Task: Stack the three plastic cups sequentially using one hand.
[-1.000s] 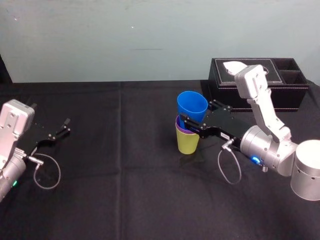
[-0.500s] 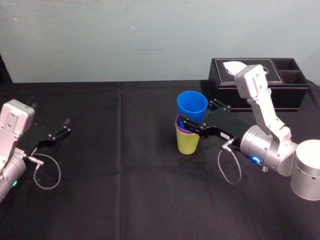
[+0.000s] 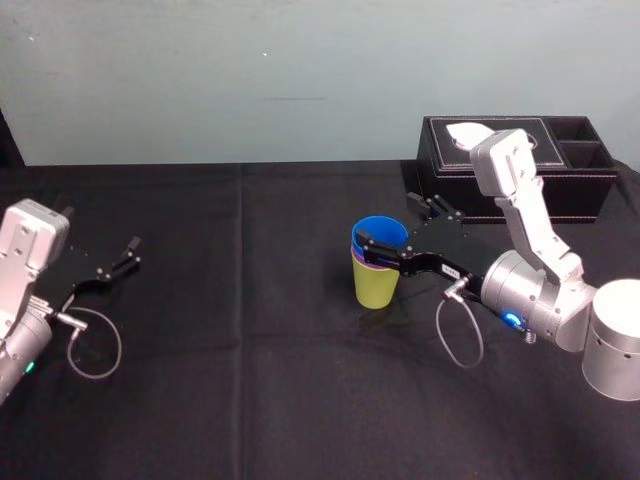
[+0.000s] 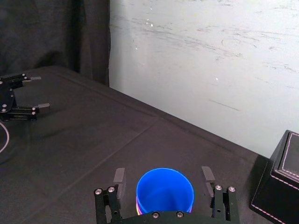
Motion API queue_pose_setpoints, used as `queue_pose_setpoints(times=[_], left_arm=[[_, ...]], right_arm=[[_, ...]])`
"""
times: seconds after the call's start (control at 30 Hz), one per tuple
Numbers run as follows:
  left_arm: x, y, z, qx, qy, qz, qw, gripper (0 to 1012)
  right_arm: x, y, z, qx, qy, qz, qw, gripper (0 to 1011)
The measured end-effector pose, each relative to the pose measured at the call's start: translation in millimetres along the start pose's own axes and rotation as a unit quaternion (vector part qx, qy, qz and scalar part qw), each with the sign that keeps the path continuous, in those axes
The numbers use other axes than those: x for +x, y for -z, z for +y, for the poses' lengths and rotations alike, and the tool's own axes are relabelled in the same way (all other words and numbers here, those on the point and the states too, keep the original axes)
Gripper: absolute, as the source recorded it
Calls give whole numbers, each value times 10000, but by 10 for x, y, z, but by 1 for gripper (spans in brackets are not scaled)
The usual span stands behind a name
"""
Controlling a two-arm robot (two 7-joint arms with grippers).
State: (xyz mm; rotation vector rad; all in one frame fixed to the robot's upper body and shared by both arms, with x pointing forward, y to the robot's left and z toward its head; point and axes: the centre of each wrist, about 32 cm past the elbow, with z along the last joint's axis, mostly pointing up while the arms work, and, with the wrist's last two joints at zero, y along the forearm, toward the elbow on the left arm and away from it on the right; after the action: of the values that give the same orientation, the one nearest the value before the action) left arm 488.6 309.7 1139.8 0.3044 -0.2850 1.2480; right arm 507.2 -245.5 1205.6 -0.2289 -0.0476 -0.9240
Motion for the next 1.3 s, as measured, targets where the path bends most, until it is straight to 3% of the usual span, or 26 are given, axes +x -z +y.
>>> queue_pose_setpoints(times=[0.33, 0.63, 0.97, 1.3], left_arm=[[0, 0, 0, 0, 0, 0, 10000, 1010], [0, 0, 0, 0, 0, 0, 10000, 1010], [0, 0, 0, 0, 0, 0, 10000, 1010], [0, 0, 0, 0, 0, 0, 10000, 1010]], right_arm=[[-1, -3, -16, 13, 15, 3, 10000, 1004], [24, 62, -240, 93, 320, 9, 9994, 1004], [153, 225, -584, 46, 771, -57, 9970, 1004], [260, 436, -772, -109, 1054, -83, 9943, 1004]])
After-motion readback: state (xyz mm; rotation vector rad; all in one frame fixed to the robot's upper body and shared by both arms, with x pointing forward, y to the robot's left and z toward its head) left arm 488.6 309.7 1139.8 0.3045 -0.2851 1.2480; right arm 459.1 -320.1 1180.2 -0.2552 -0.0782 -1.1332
